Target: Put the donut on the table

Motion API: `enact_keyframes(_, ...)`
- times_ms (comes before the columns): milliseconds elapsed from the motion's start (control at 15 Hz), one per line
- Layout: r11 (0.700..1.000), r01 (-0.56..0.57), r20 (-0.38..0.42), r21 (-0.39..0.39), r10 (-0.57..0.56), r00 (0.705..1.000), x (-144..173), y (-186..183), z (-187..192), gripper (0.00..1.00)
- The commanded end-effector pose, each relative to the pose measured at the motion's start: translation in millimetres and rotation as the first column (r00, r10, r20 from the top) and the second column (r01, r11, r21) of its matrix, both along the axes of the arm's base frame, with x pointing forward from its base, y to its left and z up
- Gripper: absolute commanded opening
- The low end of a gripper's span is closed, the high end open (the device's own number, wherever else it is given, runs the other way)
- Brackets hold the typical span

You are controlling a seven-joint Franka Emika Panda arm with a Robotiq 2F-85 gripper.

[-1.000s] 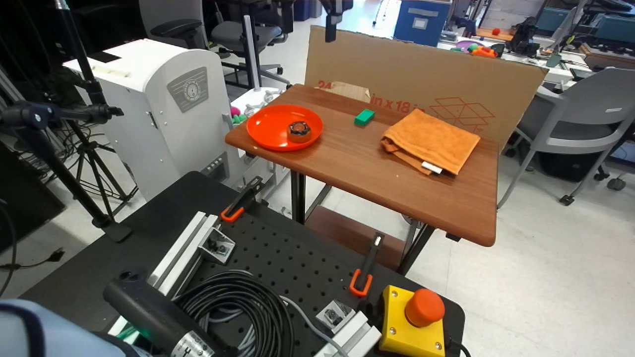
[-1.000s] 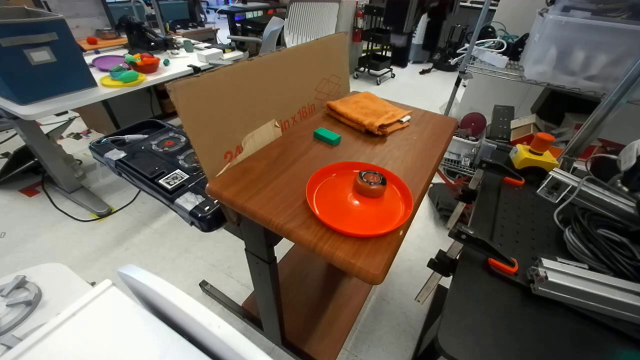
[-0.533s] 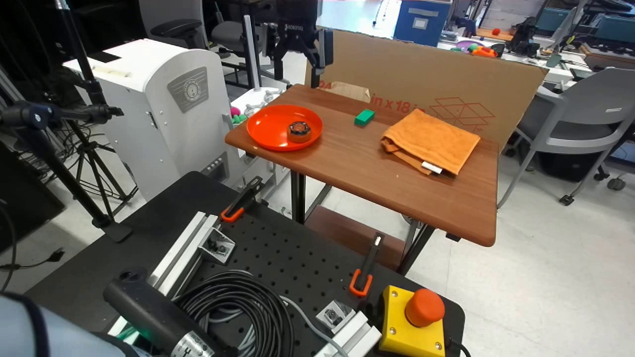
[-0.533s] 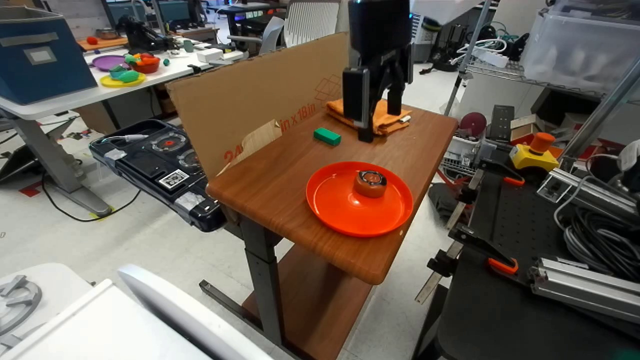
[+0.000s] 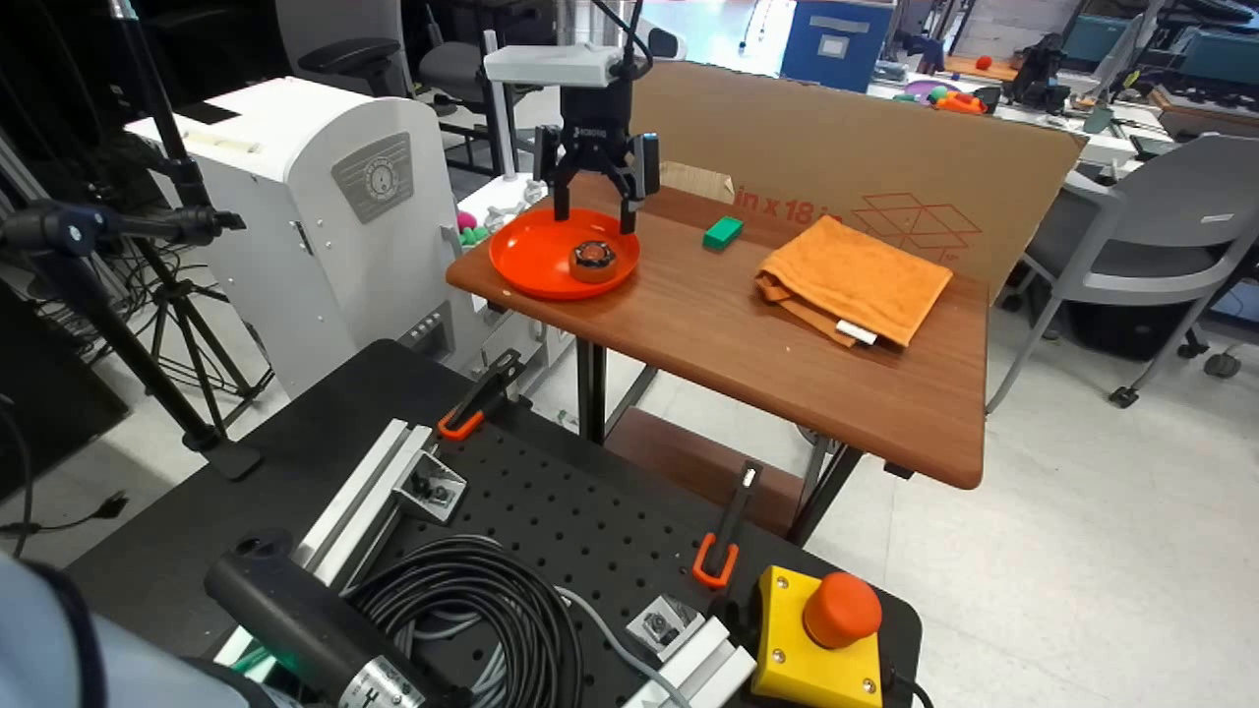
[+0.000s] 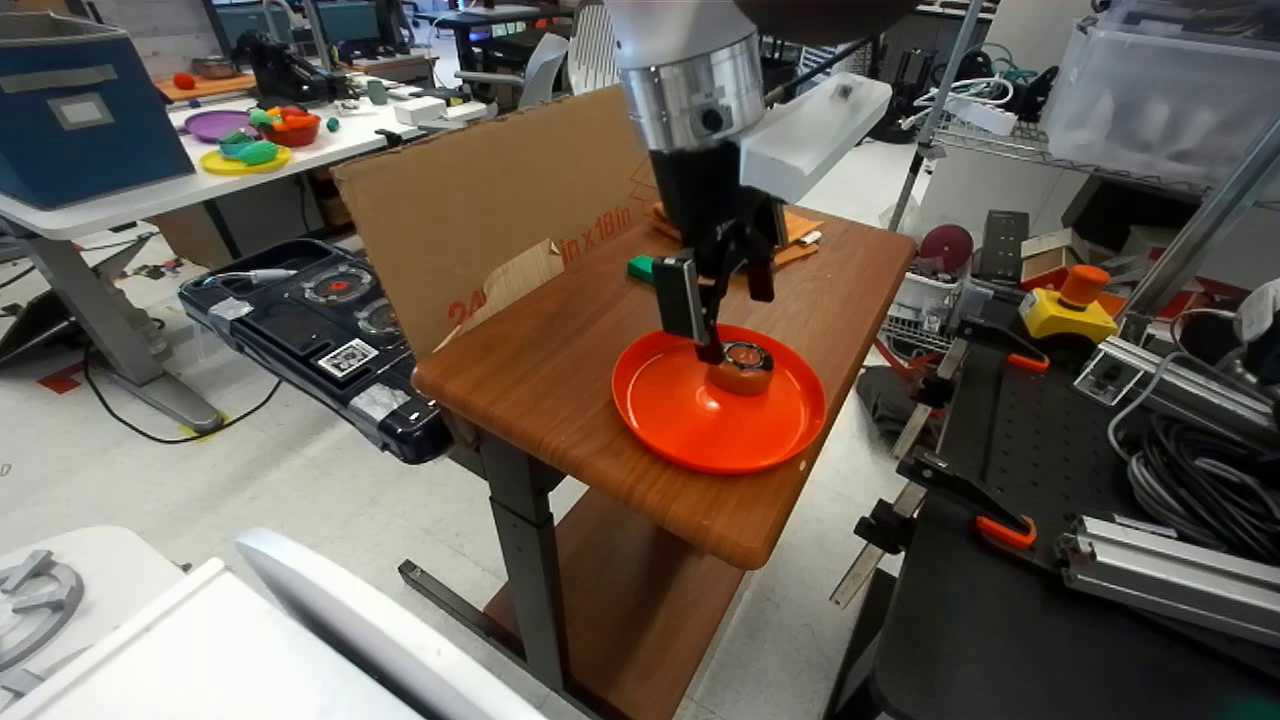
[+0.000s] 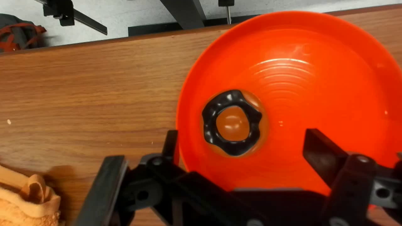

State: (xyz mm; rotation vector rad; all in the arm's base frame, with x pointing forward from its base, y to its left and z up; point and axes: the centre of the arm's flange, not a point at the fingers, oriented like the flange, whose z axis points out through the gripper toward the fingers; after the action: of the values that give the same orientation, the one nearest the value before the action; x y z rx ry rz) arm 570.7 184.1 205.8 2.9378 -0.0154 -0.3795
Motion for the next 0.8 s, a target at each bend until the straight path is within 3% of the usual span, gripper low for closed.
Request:
enact_keyframes(0, 0.999, 0.006, -0.038, -0.053, -0.009, 0.999, 19, 8, -15, 1.0)
enact_keyframes(267, 0.996, 0.007, -0.084, -0.093, -0.015, 0.996, 20, 10, -35, 1.0)
enact_keyframes(333, 0.995, 0.007, -0.092, -0.099, -0.016, 0.996, 21, 10, -39, 0.75)
enact_keyframes(467, 0.993, 0.01, -0.108, -0.114, -0.022, 0.994, 22, 10, -49, 0.68)
enact_keyframes(667, 0.99, 0.01, -0.124, -0.138, -0.027, 0.992, 26, 13, -56, 0.43)
enact_keyframes(733, 0.99, 0.01, -0.13, -0.144, -0.029, 0.991, 27, 15, -54, 0.42)
